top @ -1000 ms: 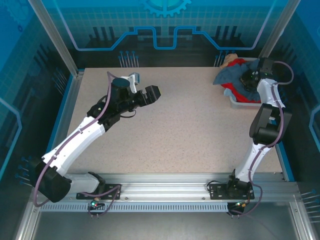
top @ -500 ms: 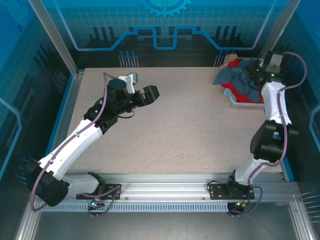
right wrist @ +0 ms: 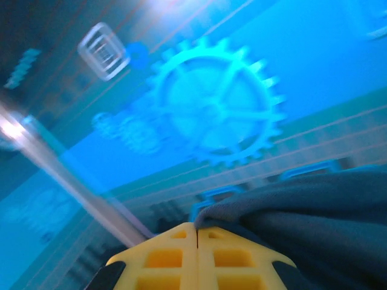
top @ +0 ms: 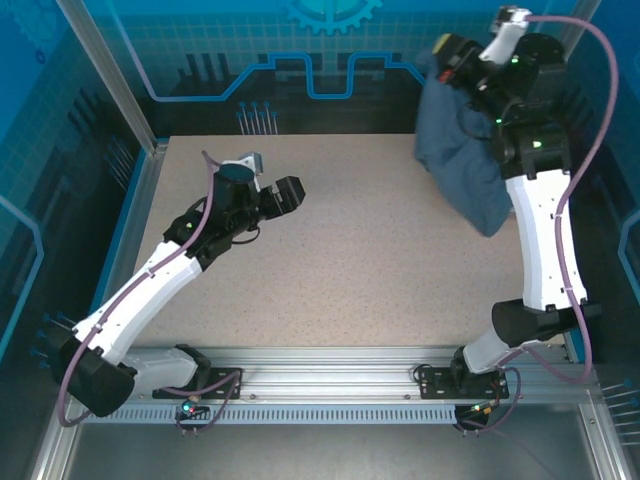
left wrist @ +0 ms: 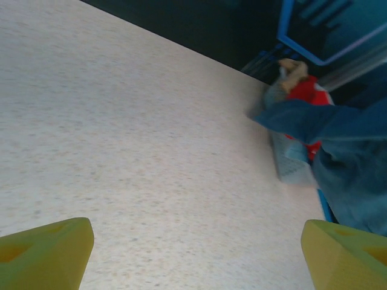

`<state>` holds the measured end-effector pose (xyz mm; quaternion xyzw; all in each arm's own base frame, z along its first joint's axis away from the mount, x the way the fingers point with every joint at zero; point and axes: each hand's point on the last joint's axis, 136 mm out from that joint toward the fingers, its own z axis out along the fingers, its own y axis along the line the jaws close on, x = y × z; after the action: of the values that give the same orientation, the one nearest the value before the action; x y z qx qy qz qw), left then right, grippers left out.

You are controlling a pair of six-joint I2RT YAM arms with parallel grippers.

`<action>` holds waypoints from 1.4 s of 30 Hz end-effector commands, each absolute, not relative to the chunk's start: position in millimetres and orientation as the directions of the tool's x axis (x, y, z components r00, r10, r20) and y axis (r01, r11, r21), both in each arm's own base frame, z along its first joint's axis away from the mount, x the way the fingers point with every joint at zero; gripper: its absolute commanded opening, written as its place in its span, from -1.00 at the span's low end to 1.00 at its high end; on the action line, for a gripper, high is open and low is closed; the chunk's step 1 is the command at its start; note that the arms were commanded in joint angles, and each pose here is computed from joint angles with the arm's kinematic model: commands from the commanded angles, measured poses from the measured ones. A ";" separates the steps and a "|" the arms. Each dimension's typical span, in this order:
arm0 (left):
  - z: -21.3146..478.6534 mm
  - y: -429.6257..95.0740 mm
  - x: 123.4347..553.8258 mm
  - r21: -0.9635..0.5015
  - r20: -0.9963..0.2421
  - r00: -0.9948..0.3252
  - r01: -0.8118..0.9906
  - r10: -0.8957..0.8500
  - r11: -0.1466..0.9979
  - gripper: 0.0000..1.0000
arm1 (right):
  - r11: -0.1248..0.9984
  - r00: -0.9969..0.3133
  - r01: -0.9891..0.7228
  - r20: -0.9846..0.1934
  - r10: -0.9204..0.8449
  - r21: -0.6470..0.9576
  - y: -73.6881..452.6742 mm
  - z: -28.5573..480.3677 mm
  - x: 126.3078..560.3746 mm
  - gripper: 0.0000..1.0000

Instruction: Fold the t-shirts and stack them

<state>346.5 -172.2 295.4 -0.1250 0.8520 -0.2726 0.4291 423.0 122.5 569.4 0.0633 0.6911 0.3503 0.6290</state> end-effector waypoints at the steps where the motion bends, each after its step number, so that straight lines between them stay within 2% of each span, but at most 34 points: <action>1: 311.4 -132.7 335.4 -0.479 -0.729 -0.515 -0.088 -0.451 0.874 0.80 | 0.706 -0.300 -0.429 -0.826 0.476 0.563 185.2 551.7 413.5 -1.00; 4: 310.9 -115.2 326.5 -0.445 -0.745 -0.490 -0.139 -0.452 0.885 0.81 | 0.655 -0.457 -0.448 -0.785 0.418 0.609 258.5 497.9 411.9 -1.00; 8: 300.7 -99.9 313.3 -0.422 -0.740 -0.494 -0.187 -0.456 0.887 0.81 | 0.627 -0.671 -0.419 -0.689 0.274 0.657 356.9 391.4 403.4 -1.00; 9: 295.7 -96.0 309.5 -0.416 -0.733 -0.502 -0.203 -0.459 0.886 0.81 | 0.633 -0.718 -0.409 -0.660 0.222 0.657 376.7 363.4 400.7 -0.87; 12: 279.5 -88.8 298.1 -0.400 -0.699 -0.541 -0.247 -0.468 0.883 0.82 | 0.697 -0.798 -0.341 -0.586 0.141 0.631 393.0 302.2 398.0 -0.06; 13: 272.9 -88.2 294.4 -0.393 -0.685 -0.561 -0.254 -0.466 0.884 0.82 | 0.719 -0.798 -0.335 -0.589 0.126 0.609 389.7 291.7 396.9 0.10; 15: 257.5 -89.1 287.0 -0.381 -0.651 -0.602 -0.268 -0.462 0.885 0.81 | 0.750 -0.809 -0.298 -0.573 0.131 0.591 373.0 274.3 396.8 0.23; 18: 231.9 -98.3 278.8 -0.382 -0.586 -0.672 -0.264 -0.453 0.886 0.81 | 0.792 -0.850 -0.185 -0.500 0.168 0.581 332.9 235.2 392.2 0.20; 23: 184.2 -123.8 275.3 -0.404 -0.456 -0.773 -0.262 -0.442 0.876 0.56 | 0.845 -0.889 0.086 -0.343 0.304 0.528 243.6 159.2 372.6 0.17; 27: 147.1 -153.5 281.4 -0.333 -0.386 -0.858 -0.212 -0.338 0.919 0.49 | 0.846 -0.899 0.216 -0.238 0.367 0.488 203.6 119.6 354.4 0.16; 30: 122.4 -176.9 291.5 -0.228 -0.334 -0.909 -0.181 -0.251 0.957 0.49 | 0.834 -0.902 0.284 -0.164 0.400 0.472 190.0 99.4 346.2 0.16; 33: 104.9 -173.0 303.0 -0.079 -0.304 -0.916 -0.249 -0.261 0.965 0.50 | 0.840 -0.903 0.308 -0.141 0.406 0.447 183.0 90.1 344.1 0.16; 37: 91.4 -196.9 326.8 -0.099 -0.257 -0.927 -0.257 -0.275 0.961 0.51 | 0.842 -0.905 0.317 -0.127 0.407 0.437 180.8 84.5 344.7 0.17; 42: 71.4 -216.4 323.4 -0.019 -0.145 -0.959 -0.242 -0.242 0.970 0.49 | 0.833 -0.900 0.353 -0.091 0.427 0.425 174.4 77.4 340.1 0.18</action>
<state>344.5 -215.1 80.4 -0.1256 0.9837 -0.0277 0.1258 347.0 182.1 85.2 0.1845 0.9534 0.2078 0.1172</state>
